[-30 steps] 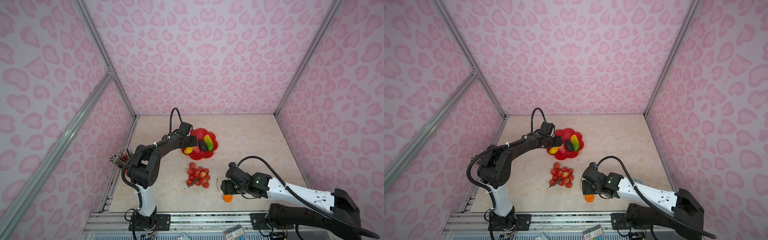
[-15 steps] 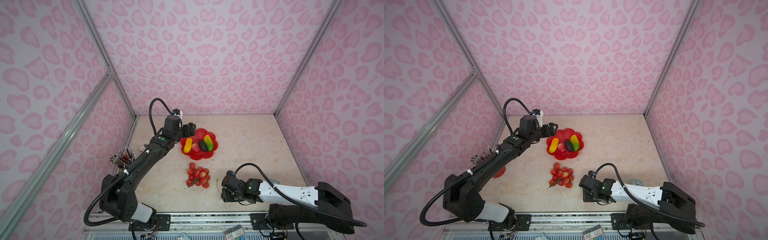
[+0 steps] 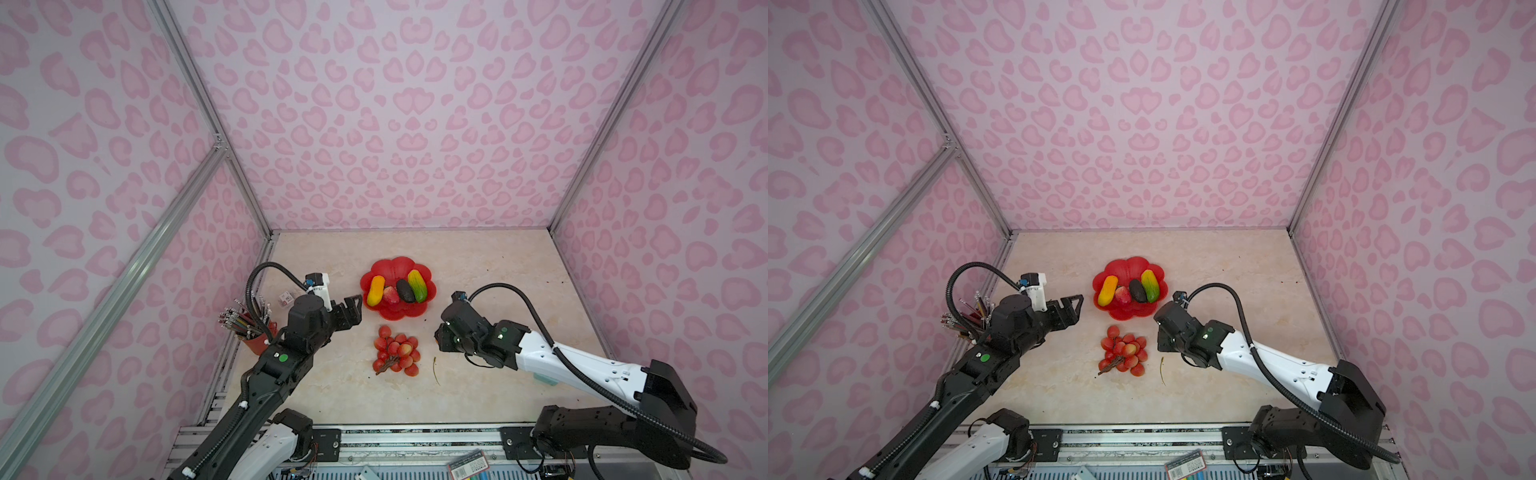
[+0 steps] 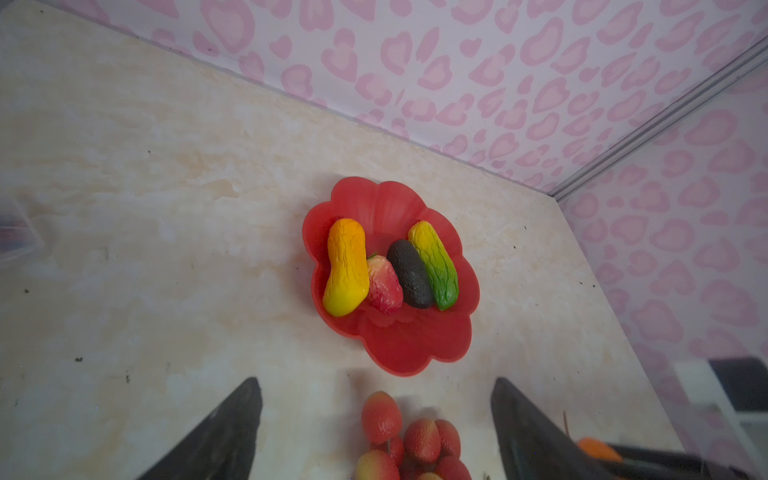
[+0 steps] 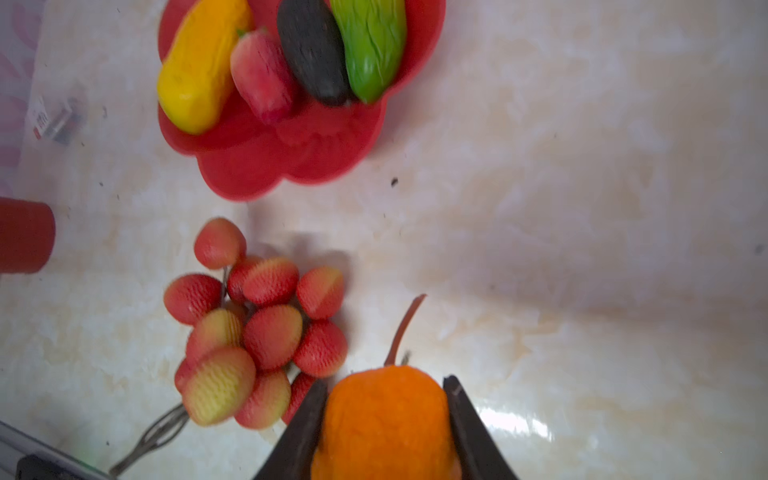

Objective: Place and organize the fake fruits in the fruit bowl
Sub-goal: 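Carry the small orange into the bowl with right gripper while left reaches lychees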

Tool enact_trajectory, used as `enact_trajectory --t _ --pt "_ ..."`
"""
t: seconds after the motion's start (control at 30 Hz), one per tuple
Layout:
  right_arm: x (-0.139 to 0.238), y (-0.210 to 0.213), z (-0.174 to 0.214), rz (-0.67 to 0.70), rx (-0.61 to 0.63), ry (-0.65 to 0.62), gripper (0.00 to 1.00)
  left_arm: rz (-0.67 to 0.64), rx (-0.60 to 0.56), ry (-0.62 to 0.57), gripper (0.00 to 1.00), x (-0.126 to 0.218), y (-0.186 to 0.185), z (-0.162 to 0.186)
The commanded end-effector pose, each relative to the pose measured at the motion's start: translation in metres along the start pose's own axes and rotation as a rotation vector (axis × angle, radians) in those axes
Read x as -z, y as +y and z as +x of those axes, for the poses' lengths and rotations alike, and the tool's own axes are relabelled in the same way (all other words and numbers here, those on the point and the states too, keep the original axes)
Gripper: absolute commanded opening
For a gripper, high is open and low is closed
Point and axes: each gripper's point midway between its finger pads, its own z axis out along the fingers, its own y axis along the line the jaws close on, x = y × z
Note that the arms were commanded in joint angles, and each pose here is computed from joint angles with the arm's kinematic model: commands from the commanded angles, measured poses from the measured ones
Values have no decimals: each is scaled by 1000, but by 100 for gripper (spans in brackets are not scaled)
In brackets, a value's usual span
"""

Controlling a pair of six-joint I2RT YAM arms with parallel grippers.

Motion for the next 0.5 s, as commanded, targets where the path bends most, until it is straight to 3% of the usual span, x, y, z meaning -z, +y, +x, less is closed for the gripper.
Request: enact_trajectory --t 0.0,0.17,0.47 --pt "-15 28 -46 -26 103 -91 31 69 48 139 86 8 -1 41" --pt "-64 58 -71 -28 167 -43 31 137 60 299 84 18 -3 89" --pt "-145 63 -59 -9 170 71 35 188 23 463 81 26 -15 138"
